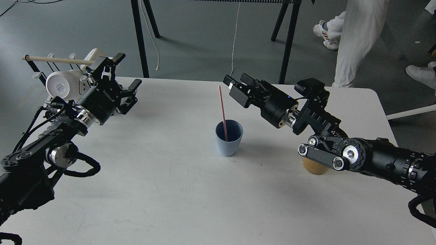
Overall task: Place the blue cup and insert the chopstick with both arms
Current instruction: 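Release the straw and retract the right gripper upward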
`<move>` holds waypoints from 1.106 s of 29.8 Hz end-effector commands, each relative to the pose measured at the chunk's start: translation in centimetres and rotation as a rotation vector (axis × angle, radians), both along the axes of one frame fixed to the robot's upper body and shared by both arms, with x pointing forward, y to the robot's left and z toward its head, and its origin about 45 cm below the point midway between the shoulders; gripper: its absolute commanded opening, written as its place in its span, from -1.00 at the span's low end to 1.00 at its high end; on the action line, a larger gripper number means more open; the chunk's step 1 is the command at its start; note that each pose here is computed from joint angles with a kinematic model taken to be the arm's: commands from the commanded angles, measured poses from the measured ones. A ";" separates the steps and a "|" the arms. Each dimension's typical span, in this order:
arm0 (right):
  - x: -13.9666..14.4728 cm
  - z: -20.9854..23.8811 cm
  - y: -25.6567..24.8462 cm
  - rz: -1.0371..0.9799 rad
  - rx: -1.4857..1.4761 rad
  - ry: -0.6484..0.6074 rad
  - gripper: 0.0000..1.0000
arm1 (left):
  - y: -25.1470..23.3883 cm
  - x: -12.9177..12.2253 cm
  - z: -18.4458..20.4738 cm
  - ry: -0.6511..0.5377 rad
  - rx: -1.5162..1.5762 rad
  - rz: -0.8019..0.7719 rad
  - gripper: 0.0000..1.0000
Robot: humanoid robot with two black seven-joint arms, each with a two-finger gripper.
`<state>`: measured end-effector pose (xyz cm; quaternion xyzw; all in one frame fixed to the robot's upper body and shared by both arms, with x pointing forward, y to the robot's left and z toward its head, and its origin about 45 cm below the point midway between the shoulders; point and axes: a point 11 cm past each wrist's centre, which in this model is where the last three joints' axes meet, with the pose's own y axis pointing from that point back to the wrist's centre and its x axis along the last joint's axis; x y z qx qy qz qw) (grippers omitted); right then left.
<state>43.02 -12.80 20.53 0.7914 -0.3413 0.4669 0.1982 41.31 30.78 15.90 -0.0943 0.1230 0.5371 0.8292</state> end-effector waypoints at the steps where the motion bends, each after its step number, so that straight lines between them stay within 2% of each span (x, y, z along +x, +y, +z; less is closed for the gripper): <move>1: 1.4 4.1 -1.1 -0.062 0.140 -0.042 0.84 | 0.0 0.0 0.1 -0.002 -0.001 0.000 0.83; 10: 2.6 14.0 -9.9 -0.313 0.647 0.023 0.83 | -0.1 0.2 0.3 -0.004 -0.040 0.016 0.84; 16: 1.5 14.5 -16.7 -0.516 0.953 0.177 0.83 | -0.3 0.6 1.0 -0.019 -0.060 0.018 0.83; 22: -0.5 10.5 -18.1 -0.272 1.042 0.532 0.84 | -0.1 1.0 1.7 -0.034 -0.060 0.018 0.83; 25: -1.4 9.5 -18.2 -0.141 1.051 0.651 0.88 | 0.0 1.0 1.8 -0.034 -0.063 0.022 0.83; 28: -1.5 8.8 -19.2 -0.085 1.056 0.708 0.96 | 0.2 1.0 1.9 -0.037 -0.072 0.030 0.83; 33: -1.3 8.2 -19.9 -0.076 1.063 0.728 0.97 | 0.9 1.4 2.6 -0.050 -0.116 0.067 0.83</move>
